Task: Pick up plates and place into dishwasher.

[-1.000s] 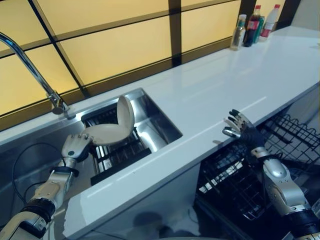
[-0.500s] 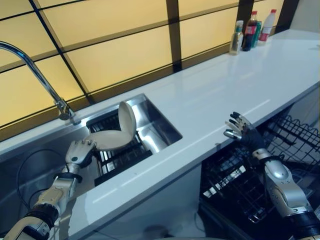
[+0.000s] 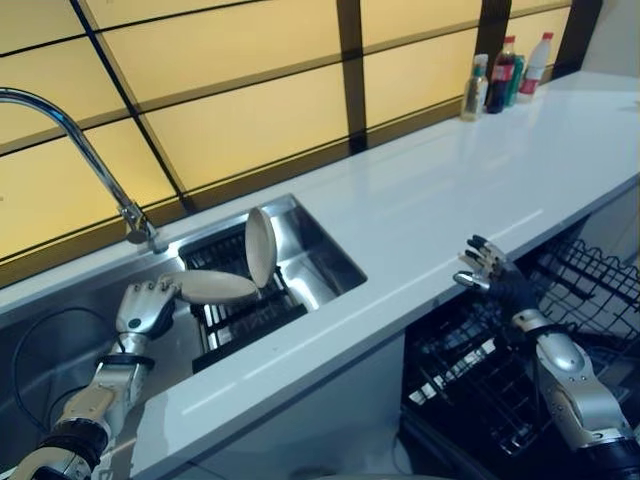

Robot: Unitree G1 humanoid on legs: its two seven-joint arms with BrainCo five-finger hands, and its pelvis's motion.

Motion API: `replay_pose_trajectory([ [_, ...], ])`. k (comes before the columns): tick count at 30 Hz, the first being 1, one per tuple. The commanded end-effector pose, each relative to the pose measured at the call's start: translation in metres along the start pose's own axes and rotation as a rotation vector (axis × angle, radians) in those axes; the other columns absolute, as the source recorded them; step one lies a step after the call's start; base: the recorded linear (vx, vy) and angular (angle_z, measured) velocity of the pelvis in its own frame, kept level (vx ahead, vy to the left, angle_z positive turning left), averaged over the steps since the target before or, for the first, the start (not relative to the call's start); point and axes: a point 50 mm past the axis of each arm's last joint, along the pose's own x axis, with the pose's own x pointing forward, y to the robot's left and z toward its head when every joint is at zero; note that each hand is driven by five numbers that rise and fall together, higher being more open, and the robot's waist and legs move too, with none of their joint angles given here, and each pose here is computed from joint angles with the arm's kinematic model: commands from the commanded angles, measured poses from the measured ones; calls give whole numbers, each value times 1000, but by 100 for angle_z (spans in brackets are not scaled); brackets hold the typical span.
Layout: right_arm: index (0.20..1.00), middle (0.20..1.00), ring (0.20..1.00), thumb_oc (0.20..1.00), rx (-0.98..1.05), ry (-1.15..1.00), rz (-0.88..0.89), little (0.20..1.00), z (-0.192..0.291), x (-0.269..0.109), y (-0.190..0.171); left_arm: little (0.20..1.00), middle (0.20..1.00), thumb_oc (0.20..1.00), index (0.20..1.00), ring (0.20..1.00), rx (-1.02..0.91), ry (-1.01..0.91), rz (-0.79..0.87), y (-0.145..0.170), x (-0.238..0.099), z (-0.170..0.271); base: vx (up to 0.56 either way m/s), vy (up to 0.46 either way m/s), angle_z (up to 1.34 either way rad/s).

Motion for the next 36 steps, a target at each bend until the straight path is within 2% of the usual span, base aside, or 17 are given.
replay_pose_trajectory([
  [1, 1000, 1000, 1000, 1000, 30, -55, -17, 1000, 5, -1, 3, 200, 200, 200, 200, 200, 31, 94, 207, 44, 25, -35, -33, -30, 2],
  [12, 1000, 1000, 1000, 1000, 27, -125, -6, 1000, 18, 3, 7, 200, 200, 200, 200, 200, -146, 132, 391, 73, 27, -39, -62, -47, 6],
  [25, 1000, 1000, 1000, 1000, -2, -502, -2, 1000, 106, 27, 16, 200, 200, 200, 200, 200, -412, -15, 572, 132, 40, -10, -94, -76, 7],
  [32, 1000, 1000, 1000, 1000, -53, -634, 65, 1000, 136, 28, 31, 200, 200, 200, 200, 200, -546, -92, 583, 152, 52, 5, -70, -41, 4],
  [36, 1000, 1000, 1000, 1000, -134, -670, 117, 1000, 148, 32, 47, 200, 200, 200, 200, 200, -707, -190, 521, 160, 61, 26, -55, -33, 4],
])
